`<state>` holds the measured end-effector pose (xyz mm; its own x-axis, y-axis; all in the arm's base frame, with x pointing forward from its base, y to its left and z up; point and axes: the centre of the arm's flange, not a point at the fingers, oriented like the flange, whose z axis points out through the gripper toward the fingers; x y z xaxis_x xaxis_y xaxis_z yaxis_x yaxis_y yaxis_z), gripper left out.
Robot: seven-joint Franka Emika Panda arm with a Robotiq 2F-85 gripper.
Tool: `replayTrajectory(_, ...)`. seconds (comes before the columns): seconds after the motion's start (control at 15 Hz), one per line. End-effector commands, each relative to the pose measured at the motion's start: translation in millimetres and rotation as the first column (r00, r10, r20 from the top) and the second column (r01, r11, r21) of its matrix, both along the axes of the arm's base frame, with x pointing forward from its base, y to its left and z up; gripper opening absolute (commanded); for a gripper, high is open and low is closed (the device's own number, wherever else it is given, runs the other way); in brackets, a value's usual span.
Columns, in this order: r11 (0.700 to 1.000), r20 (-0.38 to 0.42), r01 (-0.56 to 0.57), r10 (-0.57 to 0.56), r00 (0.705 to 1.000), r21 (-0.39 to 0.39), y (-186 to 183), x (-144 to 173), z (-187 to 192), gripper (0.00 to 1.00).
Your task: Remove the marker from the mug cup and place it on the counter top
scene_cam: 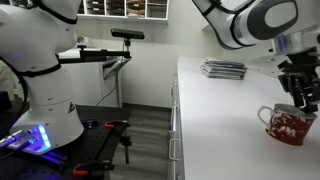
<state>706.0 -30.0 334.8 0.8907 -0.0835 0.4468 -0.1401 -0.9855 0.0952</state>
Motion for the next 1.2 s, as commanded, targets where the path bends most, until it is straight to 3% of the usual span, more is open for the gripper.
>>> replayTrajectory(0.0, 1.0, 0.022, 0.027, -0.027, 0.999, 0.014, 0.6, -4.0, -2.8, 0.19)
replayTrajectory(0.2, 0.999, 0.018, 0.029, -0.029, 0.999, 0.019, -0.7, -3.8, -5.8, 0.01)
replayTrajectory(0.33, 0.999, 0.018, 0.029, -0.03, 0.999, 0.021, -0.6, -4.1, -6.5, 0.05)
replayTrajectory(1.13, 0.999, 0.137, 0.045, -0.044, 0.99, -0.001, 13.3, -32.0, 31.8, 0.05)
